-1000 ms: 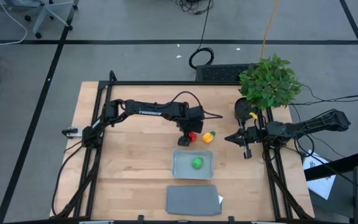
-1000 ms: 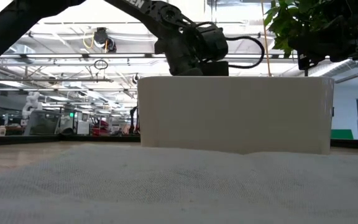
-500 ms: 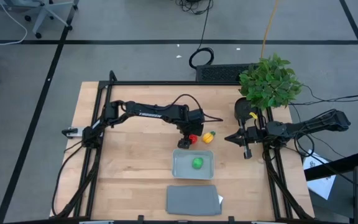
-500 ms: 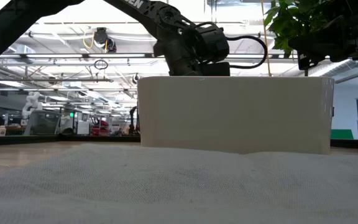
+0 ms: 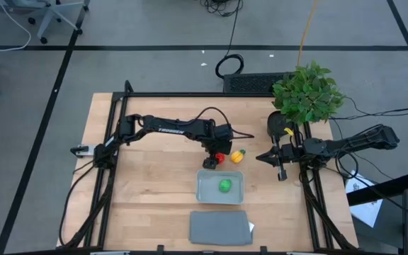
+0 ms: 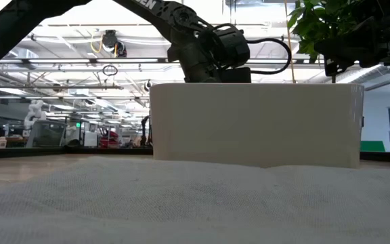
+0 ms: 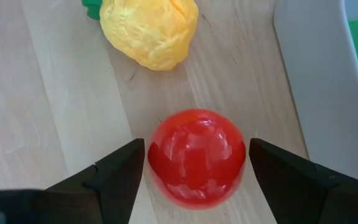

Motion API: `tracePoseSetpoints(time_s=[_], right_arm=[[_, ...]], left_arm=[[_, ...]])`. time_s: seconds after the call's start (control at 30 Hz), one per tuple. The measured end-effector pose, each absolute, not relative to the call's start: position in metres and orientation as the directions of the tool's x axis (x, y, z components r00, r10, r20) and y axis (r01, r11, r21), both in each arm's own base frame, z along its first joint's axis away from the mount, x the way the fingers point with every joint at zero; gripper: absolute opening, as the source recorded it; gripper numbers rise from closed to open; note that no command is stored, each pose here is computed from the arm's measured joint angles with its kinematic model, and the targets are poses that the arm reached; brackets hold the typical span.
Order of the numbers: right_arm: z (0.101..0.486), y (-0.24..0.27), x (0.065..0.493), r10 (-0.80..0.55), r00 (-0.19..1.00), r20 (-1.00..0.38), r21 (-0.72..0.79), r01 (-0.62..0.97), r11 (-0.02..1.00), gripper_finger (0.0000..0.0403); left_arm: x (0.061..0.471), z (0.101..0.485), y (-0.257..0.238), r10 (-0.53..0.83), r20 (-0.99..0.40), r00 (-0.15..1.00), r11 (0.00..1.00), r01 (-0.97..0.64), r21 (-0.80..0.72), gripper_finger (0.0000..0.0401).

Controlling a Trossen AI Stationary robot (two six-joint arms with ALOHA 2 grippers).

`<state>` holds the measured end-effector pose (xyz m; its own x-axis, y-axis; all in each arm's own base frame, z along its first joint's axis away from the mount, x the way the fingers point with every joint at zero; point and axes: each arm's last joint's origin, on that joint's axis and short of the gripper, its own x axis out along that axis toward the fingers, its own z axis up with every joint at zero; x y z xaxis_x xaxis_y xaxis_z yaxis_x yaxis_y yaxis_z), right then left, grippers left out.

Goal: Pick and placing Produce into tupperware
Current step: Put the red tomato into the gray bin

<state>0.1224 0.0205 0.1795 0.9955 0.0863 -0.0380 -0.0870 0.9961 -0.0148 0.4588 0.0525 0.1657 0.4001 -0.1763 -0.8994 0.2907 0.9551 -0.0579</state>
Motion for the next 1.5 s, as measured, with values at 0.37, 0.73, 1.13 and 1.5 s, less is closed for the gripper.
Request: tracePoseSetpoints(time_s=[0.37,0.73,1.13,1.5], right_arm=[[0.180,0.021,0.122,0.087,0.996,-0.038,-0.015,-0.087,0.996,0.0000],[0.180,0.021,0.122,0.087,0.996,-0.038,-0.015,-0.087,0.996,0.0000],[0.180,0.021,0.122,0.086,0.996,-0.038,-0.015,-0.087,0.996,0.0000],[0.180,0.021,0.122,0.086,0.996,-0.038,-0.011,-0.087,0.996,0.0000]], left_arm=[[0.459,0.166,0.052,-0.185,-0.896,0.405,0.952,0.299,-0.061,0.0249],[0.459,0.166,0.052,-0.186,-0.895,0.406,0.953,0.296,-0.064,0.0219],[0.458,0.168,0.052,-0.156,-0.902,0.403,0.953,0.301,-0.030,0.0227],[0.461,0.191,0.053,-0.120,-0.904,0.409,0.953,0.302,0.010,0.0228]])
